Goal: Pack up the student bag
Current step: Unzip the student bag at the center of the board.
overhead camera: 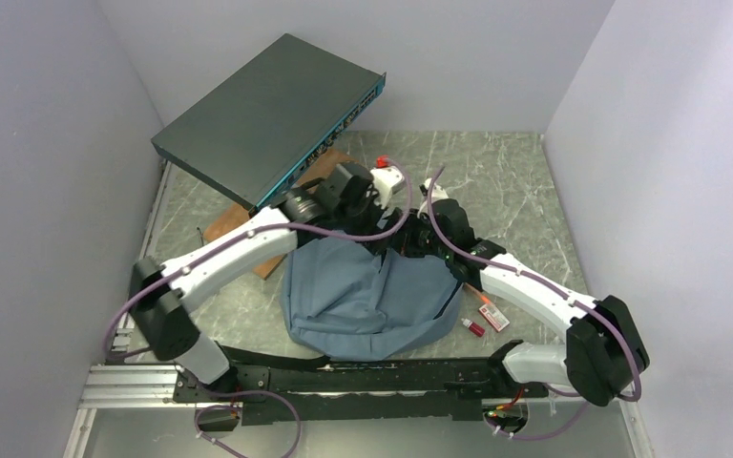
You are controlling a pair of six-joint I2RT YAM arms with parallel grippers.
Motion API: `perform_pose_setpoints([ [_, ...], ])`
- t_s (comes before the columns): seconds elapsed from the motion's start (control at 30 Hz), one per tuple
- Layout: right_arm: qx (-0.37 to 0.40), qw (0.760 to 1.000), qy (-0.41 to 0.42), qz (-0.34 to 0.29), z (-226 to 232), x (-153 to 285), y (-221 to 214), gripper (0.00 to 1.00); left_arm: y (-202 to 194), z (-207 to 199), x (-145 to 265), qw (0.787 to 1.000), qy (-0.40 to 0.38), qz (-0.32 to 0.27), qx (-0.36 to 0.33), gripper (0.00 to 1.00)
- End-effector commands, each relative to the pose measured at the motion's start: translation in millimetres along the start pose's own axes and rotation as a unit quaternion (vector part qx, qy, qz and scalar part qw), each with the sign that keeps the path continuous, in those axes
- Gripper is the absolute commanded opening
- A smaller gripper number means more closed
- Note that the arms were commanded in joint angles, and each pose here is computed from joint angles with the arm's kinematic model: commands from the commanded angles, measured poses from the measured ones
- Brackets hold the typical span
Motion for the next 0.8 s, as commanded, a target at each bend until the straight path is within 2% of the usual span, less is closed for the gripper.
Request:
perform_pose_setpoints([
  [0.0, 0.01, 0.999, 0.033, -0.01, 3.1, 7.4, 4.3, 0.0, -15.5, 4.3, -22.5, 0.997, -0.012, 0.075, -0.02, 0.88],
  [0.2, 0.008, 0.999, 0.045, -0.009, -0.4, 8.7, 4.1, 0.0, -24.1, 16.3, -48.2, 0.995, -0.006, 0.099, -0.028, 0.91],
  [0.3, 0.006, 0.999, 0.046, -0.005, -2.4, 9.0, 2.0, 0.0, -30.0, 21.9, -54.5, 0.993, 0.001, 0.117, -0.03, 0.9],
  [0.47, -0.001, 0.999, 0.049, 0.004, -3.7, 6.3, -1.2, 0.0, -27.4, 22.8, -57.8, 0.994, 0.003, 0.107, -0.03, 0.74],
  [0.67, -0.005, 0.999, 0.054, 0.003, -0.6, 5.8, 0.8, 0.0, -20.9, 25.1, -61.3, 0.994, -0.003, 0.093, -0.05, 0.66],
  [0.77, -0.004, 0.999, 0.048, 0.004, -1.9, 5.7, 1.2, 0.0, -20.3, 27.1, -64.4, 0.993, -0.002, 0.102, -0.053, 0.55],
])
Point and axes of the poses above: each gripper's point midway between its finger pads, its own x axis back along the fingers, its own z axis along the line the jaws close on, y = z × x, the point moved 3 cm from there along x, back along the fingers, and after that the axes turned 6 degrees about -x, right-handed, at the moved point
